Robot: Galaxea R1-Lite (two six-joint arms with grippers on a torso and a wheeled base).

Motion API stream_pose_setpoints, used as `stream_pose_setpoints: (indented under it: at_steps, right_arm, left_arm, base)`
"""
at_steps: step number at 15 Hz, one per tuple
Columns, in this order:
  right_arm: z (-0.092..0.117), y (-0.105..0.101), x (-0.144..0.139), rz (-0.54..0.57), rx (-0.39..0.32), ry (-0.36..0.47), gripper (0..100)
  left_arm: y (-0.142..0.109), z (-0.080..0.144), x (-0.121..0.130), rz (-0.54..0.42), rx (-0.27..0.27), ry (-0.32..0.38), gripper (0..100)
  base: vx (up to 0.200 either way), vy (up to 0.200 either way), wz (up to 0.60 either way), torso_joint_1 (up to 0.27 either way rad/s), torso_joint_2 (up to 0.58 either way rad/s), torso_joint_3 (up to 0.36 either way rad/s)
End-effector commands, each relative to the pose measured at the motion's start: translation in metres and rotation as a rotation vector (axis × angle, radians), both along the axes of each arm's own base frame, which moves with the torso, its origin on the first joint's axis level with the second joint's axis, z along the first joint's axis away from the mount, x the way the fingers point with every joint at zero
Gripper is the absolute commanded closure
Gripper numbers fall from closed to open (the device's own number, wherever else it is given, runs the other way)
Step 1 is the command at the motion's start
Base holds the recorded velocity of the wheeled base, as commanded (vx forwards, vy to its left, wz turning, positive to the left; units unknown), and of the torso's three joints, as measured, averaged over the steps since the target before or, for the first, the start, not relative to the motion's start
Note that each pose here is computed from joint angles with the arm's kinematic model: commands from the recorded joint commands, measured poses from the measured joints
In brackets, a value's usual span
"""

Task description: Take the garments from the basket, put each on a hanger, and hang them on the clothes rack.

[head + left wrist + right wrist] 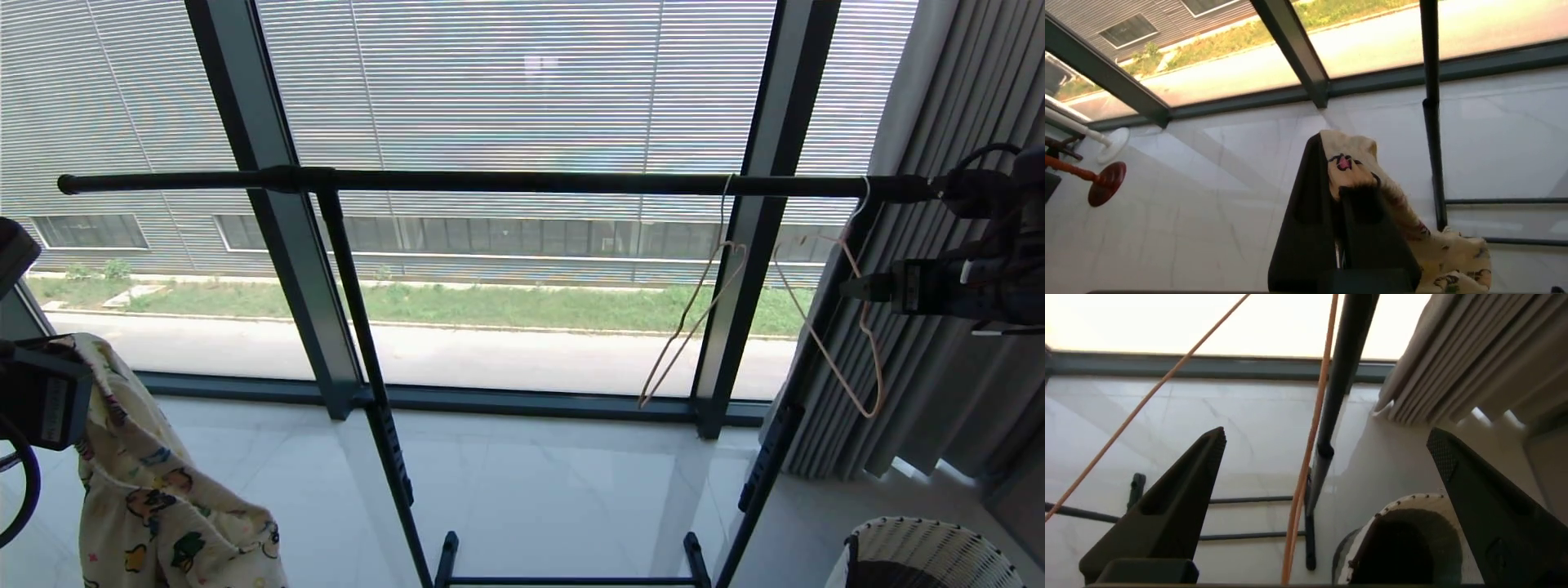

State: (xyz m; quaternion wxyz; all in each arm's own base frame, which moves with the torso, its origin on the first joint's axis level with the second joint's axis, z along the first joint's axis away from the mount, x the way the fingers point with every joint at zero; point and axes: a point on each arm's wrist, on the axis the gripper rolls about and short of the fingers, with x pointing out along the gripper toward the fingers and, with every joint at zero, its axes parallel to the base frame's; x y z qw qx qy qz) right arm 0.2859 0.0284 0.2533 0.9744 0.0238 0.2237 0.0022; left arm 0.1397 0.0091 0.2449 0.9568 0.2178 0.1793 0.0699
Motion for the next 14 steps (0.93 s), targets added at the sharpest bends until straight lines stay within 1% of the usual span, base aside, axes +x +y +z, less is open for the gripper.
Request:
stream_pose_setpoints:
  at_steps: [1, 5, 8, 11, 14]
  right_arm:
    - [-0.011, 0.001, 0.01, -0.008, 0.0, 0.032, 0]
    - [-0.018, 0.009, 0.016, 0.006, 0.011, 0.055, 0]
    - [-0.027, 0.02, 0.021, 0.014, 0.037, 0.083, 0]
    - [-0.039, 0.022, 0.03, -0.035, 0.025, 0.115, 0]
    - [-0.04, 0.022, 0.031, -0.044, 0.035, 0.119, 0]
  left_arm:
    - [0.0, 0.001, -0.001, 0.001, 0.0, -0.005, 100]
    - [0.0, 0.0, -0.001, 0.001, 0.0, -0.008, 100]
    - [0.0, 0.0, 0.0, 0.002, -0.002, -0.005, 100]
    - [-0.001, -0.001, 0.001, -0.008, -0.002, 0.0, 100]
    - [-0.001, -0.001, 0.0, -0.008, -0.002, -0.002, 100]
  base:
    - [0.0, 0.0, 0.0, 0.0, 0.0, 0.0]
    - [0.0, 0.0, 0.0, 0.0, 0.0, 0.0]
    - [0.0, 0.0, 0.0, 0.0, 0.0, 0.0]
    - [0.0, 0.0, 0.0, 0.0, 0.0, 0.0]
    - [0.0, 0.0, 0.0, 0.0, 0.0, 0.0]
